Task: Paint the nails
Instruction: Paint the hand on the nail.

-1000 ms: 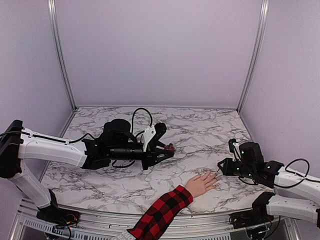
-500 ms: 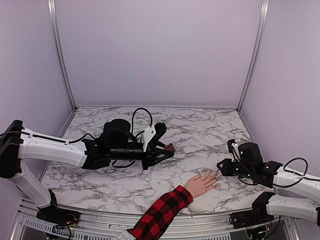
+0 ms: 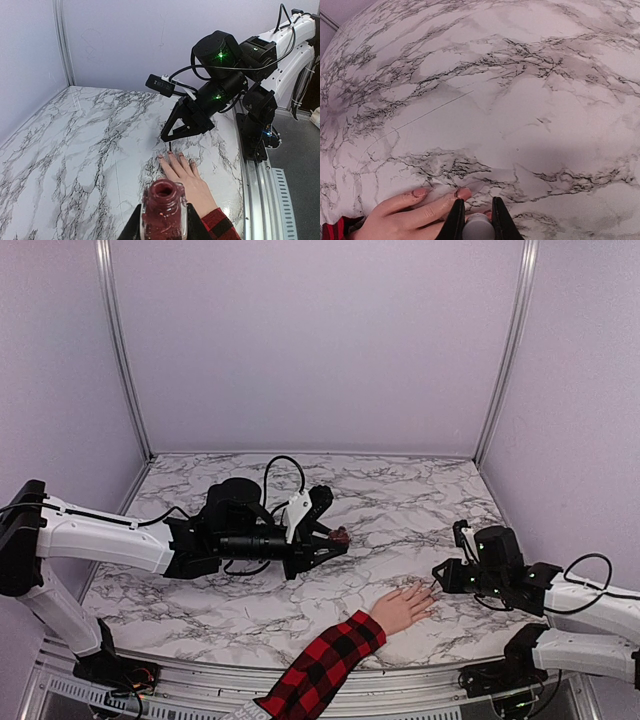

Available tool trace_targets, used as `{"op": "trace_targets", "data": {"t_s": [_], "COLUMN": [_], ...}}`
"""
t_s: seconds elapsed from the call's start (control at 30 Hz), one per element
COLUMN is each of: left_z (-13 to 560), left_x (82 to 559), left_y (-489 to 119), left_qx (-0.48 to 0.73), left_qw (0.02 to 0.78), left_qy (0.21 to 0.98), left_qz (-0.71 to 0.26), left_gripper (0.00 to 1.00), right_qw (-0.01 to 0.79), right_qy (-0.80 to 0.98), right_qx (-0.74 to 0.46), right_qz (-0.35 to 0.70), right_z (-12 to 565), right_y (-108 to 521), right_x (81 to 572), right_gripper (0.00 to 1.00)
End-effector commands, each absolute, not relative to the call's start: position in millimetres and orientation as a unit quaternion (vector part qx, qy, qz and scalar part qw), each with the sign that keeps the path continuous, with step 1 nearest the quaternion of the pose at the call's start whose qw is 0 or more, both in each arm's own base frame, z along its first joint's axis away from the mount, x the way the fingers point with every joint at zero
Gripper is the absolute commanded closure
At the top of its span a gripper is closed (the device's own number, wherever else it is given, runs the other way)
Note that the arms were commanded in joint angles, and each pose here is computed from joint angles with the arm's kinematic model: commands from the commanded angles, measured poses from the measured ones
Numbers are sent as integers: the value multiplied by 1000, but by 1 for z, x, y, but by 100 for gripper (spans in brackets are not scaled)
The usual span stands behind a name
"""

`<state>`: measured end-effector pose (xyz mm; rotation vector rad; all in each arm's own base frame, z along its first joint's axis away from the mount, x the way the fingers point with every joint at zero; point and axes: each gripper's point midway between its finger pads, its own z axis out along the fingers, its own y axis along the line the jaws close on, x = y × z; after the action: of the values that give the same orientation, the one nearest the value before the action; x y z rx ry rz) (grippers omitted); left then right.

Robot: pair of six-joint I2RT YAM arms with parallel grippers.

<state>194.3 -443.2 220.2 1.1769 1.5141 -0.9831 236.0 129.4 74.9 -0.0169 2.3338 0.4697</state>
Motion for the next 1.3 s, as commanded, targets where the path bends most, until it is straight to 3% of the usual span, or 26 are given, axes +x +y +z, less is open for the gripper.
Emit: {"op": "trace_targets", "data": {"t_s": [0.0,1.03,1.27], "left_z": [235,238,236], "left_x": [198,200,199], "left_y": [-446,-451,-452], "left_qx": [475,478,477], "left_qw": [493,492,489], "left_qy": [603,599,600], "left_qz": [-410,-413,-416], "left_gripper": [100,100,100], "right_qw": [382,448,432], "right_qy": [906,857,870], "right_qx": [-8,-102,-99], "right_qz": [181,233,219], "right_z": [78,111,101], "right_y": [129,154,153], "right_x": [241,243,247], "right_gripper": [100,100,100]}}
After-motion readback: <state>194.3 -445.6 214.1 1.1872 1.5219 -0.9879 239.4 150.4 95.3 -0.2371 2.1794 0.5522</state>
